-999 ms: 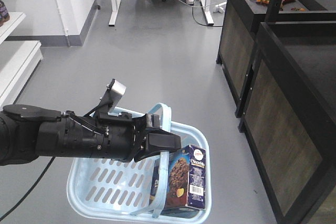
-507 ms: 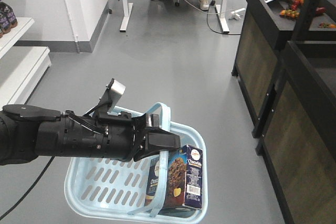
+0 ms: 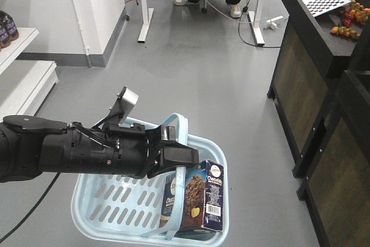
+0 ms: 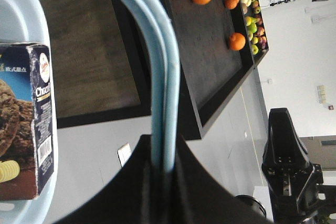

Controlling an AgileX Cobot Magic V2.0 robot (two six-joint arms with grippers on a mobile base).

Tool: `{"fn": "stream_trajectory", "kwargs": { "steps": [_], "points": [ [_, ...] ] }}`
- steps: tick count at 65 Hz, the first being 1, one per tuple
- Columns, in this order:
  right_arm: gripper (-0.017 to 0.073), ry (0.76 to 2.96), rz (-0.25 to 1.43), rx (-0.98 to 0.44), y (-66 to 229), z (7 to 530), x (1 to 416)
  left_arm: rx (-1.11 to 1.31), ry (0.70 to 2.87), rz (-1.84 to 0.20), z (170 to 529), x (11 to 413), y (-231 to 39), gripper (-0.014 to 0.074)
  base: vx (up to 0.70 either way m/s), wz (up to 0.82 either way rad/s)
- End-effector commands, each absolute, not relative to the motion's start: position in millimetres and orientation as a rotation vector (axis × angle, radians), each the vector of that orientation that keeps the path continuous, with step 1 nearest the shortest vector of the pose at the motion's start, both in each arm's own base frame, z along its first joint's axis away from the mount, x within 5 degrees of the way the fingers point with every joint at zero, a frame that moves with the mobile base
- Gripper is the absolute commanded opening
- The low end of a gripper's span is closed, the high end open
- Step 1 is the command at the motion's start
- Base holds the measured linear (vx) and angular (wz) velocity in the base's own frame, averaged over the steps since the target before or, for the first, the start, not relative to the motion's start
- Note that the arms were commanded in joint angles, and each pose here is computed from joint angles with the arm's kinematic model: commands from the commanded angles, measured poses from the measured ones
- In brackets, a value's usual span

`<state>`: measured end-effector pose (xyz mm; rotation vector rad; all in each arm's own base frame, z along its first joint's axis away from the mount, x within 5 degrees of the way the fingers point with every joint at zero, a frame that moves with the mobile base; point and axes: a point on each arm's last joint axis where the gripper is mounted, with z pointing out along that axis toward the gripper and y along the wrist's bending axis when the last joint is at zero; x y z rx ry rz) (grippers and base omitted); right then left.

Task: Left arm holds basket, right arm returns cookies
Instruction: 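Hold the basket and drive toward the snack shelves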

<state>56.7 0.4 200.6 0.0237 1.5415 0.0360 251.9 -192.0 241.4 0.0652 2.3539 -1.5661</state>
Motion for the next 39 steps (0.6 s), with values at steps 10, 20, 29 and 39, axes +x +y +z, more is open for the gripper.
{"fn": "stream_trajectory", "kwargs": {
  "steps": [10, 20, 29, 39],
  "points": [
    [-0.0006, 1.475, 0.018, 0.017, 0.0, 201.7, 56.1, 0.06, 2.203, -1.711, 275.0, 249.3, -195.5, -0.0003, 0.34, 0.01],
    [-0.0006, 1.475, 0.018, 0.017, 0.0, 201.7, 56.1, 0.06, 2.203, -1.711, 275.0, 249.3, -195.5, -0.0003, 0.35, 0.02],
    [-0.0006, 1.476, 0.018, 0.017, 0.0, 201.6, 56.2, 0.06, 2.203, -1.711, 275.0, 249.3, -195.5, -0.0003, 0.36, 0.05],
    [-0.0006, 1.475, 0.018, 0.017, 0.0, 201.7, 56.1, 0.06, 2.203, -1.711, 275.0, 249.3, -195.5, -0.0003, 0.36, 0.06]
  ]
}}
